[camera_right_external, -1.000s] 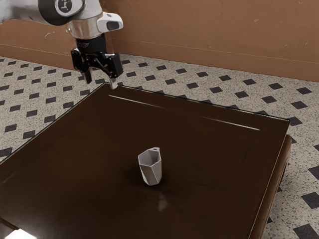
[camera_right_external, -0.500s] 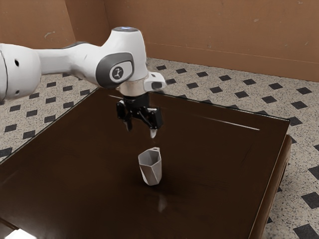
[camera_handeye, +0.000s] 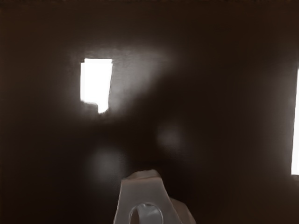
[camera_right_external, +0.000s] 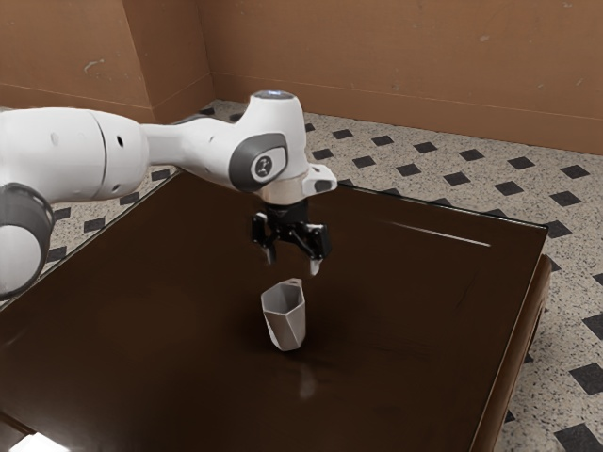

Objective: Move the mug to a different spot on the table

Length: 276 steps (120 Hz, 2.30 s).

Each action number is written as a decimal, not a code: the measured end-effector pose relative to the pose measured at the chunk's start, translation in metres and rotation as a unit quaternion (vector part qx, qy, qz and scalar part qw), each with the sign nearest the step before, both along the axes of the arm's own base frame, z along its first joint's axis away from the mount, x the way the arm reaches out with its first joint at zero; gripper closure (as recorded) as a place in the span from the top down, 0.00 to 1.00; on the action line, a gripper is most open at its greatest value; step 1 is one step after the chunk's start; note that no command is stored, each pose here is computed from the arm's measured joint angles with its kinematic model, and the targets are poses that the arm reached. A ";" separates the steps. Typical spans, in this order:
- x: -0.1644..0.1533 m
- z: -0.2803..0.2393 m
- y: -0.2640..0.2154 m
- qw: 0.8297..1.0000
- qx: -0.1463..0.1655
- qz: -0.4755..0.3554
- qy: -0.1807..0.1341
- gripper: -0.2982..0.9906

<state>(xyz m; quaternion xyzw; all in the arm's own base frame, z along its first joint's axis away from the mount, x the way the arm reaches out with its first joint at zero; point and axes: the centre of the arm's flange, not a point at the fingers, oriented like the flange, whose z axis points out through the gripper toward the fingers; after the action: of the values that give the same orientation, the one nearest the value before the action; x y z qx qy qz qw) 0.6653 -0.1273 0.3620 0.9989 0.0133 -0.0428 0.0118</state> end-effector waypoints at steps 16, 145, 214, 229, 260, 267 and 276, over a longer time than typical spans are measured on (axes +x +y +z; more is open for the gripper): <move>0.015 -0.024 0.005 1.000 0.001 0.005 0.008 0.77; 0.023 -0.082 0.014 0.998 -0.001 0.025 0.052 0.61; 0.019 -0.085 0.022 0.997 0.001 0.032 0.070 0.30; 0.021 -0.076 0.029 0.996 -0.008 0.044 0.082 0.27; 0.011 -0.055 0.089 0.978 -0.045 0.098 0.180 0.22; 0.005 -0.056 0.098 0.973 -0.046 0.103 0.203 0.21; -0.001 -0.058 0.119 0.966 -0.047 0.115 0.227 0.20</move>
<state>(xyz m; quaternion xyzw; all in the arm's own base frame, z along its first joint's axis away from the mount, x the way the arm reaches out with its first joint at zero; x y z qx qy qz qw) 0.6643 -0.0087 0.3045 0.9533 0.1280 -0.2670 0.0601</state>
